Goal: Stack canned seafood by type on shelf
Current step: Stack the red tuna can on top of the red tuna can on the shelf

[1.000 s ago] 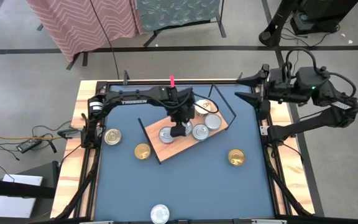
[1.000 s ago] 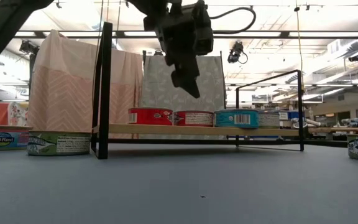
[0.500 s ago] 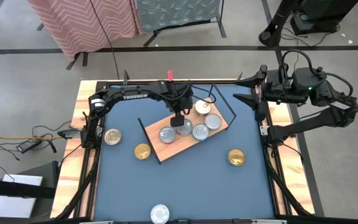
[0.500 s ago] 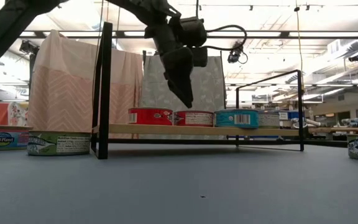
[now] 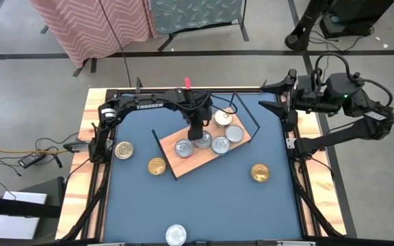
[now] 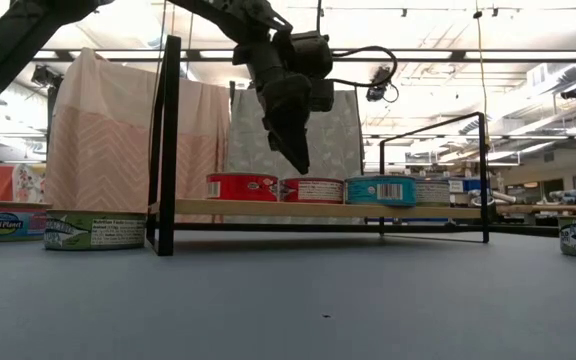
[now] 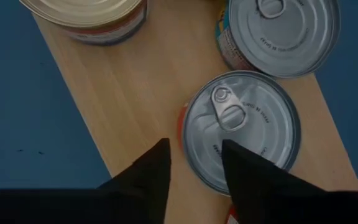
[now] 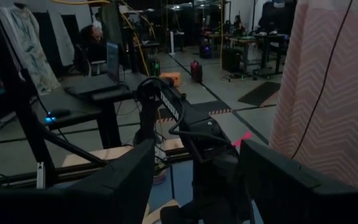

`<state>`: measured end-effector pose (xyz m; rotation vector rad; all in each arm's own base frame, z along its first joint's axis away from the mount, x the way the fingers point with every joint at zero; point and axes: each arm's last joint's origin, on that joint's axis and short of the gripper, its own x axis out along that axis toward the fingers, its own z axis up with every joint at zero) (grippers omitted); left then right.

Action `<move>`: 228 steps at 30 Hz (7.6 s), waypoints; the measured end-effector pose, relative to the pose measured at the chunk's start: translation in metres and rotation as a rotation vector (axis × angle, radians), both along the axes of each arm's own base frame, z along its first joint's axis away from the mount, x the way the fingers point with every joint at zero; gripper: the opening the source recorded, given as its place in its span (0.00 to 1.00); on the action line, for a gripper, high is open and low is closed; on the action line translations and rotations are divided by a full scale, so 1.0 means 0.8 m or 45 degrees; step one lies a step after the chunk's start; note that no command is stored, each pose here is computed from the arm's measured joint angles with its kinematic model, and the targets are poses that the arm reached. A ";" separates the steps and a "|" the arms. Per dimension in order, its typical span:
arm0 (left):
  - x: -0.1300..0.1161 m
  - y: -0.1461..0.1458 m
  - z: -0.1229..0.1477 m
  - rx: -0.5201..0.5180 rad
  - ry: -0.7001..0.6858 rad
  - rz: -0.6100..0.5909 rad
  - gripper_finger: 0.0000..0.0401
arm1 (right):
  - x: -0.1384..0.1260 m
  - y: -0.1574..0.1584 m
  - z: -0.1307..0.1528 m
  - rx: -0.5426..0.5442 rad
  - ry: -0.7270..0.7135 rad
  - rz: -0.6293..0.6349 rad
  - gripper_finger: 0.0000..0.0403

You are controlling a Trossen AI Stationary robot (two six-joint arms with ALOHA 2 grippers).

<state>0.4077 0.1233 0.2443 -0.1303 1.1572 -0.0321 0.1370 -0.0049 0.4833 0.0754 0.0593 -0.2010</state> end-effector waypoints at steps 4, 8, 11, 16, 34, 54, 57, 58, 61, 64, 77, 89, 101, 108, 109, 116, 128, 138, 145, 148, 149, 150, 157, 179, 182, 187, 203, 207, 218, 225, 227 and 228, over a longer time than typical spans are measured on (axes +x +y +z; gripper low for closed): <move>0.000 0.000 0.000 -0.004 -0.003 0.002 0.30 | 0.000 0.000 0.001 0.000 -0.008 0.000 0.61; 0.000 0.000 0.000 -0.011 -0.001 0.018 0.29 | 0.000 0.001 0.001 0.005 -0.011 0.019 0.61; 0.002 0.002 -0.003 -0.023 0.001 0.051 0.29 | 0.000 0.001 0.001 0.006 -0.011 0.022 0.61; 0.006 0.005 -0.019 -0.068 0.034 0.063 0.29 | 0.001 0.003 0.002 0.005 -0.027 0.041 0.61; 0.010 0.010 -0.033 -0.051 0.055 0.037 0.09 | 0.001 0.007 0.005 0.006 -0.058 0.071 0.61; 0.008 0.012 -0.029 -0.036 0.047 0.053 0.00 | 0.001 0.013 0.005 0.027 -0.063 0.112 0.61; 0.009 0.013 -0.018 -0.021 0.013 0.063 0.00 | 0.001 0.013 0.005 0.027 -0.062 0.112 0.61; 0.011 0.014 -0.011 -0.019 -0.004 0.070 0.00 | 0.001 0.013 0.005 0.027 -0.062 0.111 0.61; 0.015 0.015 0.007 -0.008 -0.052 0.073 0.00 | 0.001 0.013 0.005 0.027 -0.062 0.112 0.61; 0.017 0.015 0.020 -0.003 -0.086 0.075 0.00 | 0.001 0.013 0.005 0.027 -0.061 0.111 0.61; 0.006 0.013 0.024 -0.016 0.049 0.090 0.04 | 0.021 0.016 -0.028 0.014 0.279 0.109 0.60; 0.004 0.017 0.015 -0.050 0.095 0.100 0.00 | 0.024 0.017 -0.025 -0.066 0.250 0.109 0.14; 0.010 0.017 -0.008 -0.119 0.160 0.081 0.00 | -0.005 0.019 -0.007 -0.069 0.082 0.053 0.02; 0.011 0.016 -0.013 -0.159 0.159 0.068 0.00 | -0.011 0.020 -0.002 -0.059 0.035 0.051 0.01; 0.012 0.016 -0.012 -0.157 0.154 0.068 0.00 | -0.012 0.021 -0.001 -0.059 0.023 0.052 0.01; 0.010 0.023 -0.012 -0.126 0.150 0.086 0.00 | -0.012 0.021 0.003 -0.068 -0.019 0.054 0.01; 0.018 0.026 -0.038 -0.154 0.192 0.042 0.00 | -0.012 0.027 0.005 -0.047 -0.041 0.066 0.01; 0.007 0.034 -0.010 -0.129 0.142 0.085 0.00 | -0.013 0.028 0.006 -0.055 -0.053 0.047 0.01; 0.009 0.021 -0.006 -0.308 0.105 0.069 0.00 | -0.013 0.028 0.007 -0.054 -0.057 0.047 0.01; 0.010 0.015 -0.006 -0.297 0.109 0.057 0.00 | -0.012 0.028 0.007 -0.054 -0.058 0.047 0.01; 0.010 0.015 -0.006 -0.300 0.108 0.056 0.00 | -0.012 0.028 0.007 -0.053 -0.061 0.047 0.01; 0.010 0.017 -0.006 -0.300 0.106 0.060 0.00 | -0.012 0.028 0.008 -0.052 -0.068 0.047 0.01; 0.009 0.022 -0.008 -0.317 0.105 0.076 0.00 | -0.012 0.028 0.010 -0.061 -0.092 0.047 0.01; 0.019 0.035 -0.033 -0.349 0.090 0.077 0.00 | -0.014 0.034 0.014 -0.069 -0.125 0.078 0.01; 0.016 0.044 -0.034 -0.311 0.098 0.105 0.00 | -0.014 0.034 0.014 -0.069 -0.125 0.066 0.01; 0.011 0.055 -0.035 -0.290 0.114 0.117 0.00 | -0.014 0.034 0.014 -0.062 -0.126 0.062 0.01; -0.001 0.057 -0.054 -0.387 0.140 0.076 0.00 | -0.012 0.035 0.013 -0.061 -0.122 0.063 0.01; 0.007 0.049 -0.045 -0.374 0.096 0.031 0.00 | -0.011 0.035 0.013 -0.061 -0.121 0.062 0.01; 0.014 0.050 -0.032 -0.310 0.062 0.033 0.00 | -0.010 0.035 0.013 -0.061 -0.121 0.054 0.01; 0.014 0.049 -0.032 -0.318 0.057 0.028 0.00 | -0.009 0.035 0.013 -0.061 -0.121 0.053 0.01; 0.015 0.049 -0.032 -0.304 0.055 0.031 0.00 | -0.009 0.035 0.013 -0.061 -0.121 0.053 0.01; 0.015 0.050 -0.032 -0.295 0.055 0.033 0.00 | -0.009 0.035 0.013 -0.061 -0.121 0.053 0.01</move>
